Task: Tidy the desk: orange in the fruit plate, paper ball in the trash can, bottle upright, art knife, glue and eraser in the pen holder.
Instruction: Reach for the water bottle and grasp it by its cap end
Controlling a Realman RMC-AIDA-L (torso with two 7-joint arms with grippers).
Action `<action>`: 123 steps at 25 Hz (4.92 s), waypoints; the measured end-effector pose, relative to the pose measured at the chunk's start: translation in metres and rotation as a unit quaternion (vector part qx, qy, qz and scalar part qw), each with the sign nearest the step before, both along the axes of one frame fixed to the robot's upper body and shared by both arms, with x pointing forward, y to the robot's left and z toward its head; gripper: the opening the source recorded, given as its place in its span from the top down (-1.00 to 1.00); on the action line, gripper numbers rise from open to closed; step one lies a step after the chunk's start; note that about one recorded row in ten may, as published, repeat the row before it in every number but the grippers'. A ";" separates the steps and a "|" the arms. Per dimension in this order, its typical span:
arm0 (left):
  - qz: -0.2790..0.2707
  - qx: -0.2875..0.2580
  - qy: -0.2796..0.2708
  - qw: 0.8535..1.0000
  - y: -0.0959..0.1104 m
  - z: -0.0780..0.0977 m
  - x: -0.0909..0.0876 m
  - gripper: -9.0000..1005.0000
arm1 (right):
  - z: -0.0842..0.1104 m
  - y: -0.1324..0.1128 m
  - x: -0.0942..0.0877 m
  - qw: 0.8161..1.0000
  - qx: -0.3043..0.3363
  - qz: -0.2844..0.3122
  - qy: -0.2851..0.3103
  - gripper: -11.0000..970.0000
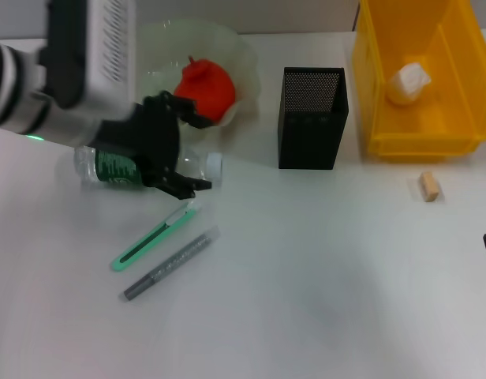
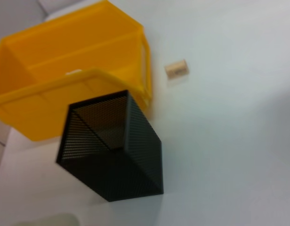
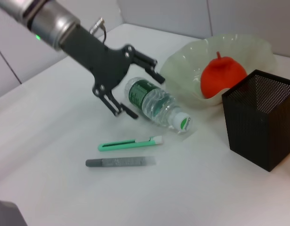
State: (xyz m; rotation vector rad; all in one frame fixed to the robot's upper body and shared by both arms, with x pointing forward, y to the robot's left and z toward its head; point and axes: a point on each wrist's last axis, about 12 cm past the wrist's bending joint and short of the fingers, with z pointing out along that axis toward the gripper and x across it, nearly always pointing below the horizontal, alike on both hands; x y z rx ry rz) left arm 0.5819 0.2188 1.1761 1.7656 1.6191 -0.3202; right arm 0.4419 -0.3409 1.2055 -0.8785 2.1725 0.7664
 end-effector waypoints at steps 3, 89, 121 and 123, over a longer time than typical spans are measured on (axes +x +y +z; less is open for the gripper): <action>-0.040 0.059 -0.029 0.997 -0.033 -0.011 0.000 -0.71 | -0.005 -0.001 0.001 1.000 0.012 -0.002 0.008 -0.57; -0.030 0.223 -0.135 0.965 -0.097 -0.058 0.011 -0.16 | -0.009 0.006 0.020 0.999 0.038 0.020 0.015 -0.57; -0.021 0.234 -0.145 0.961 -0.100 -0.071 0.014 -0.20 | -0.009 0.008 0.020 0.999 0.040 0.024 0.017 -0.56; -0.019 0.231 -0.147 0.962 -0.101 -0.071 0.014 -0.18 | -0.009 0.007 0.020 0.999 0.040 0.024 0.018 -0.56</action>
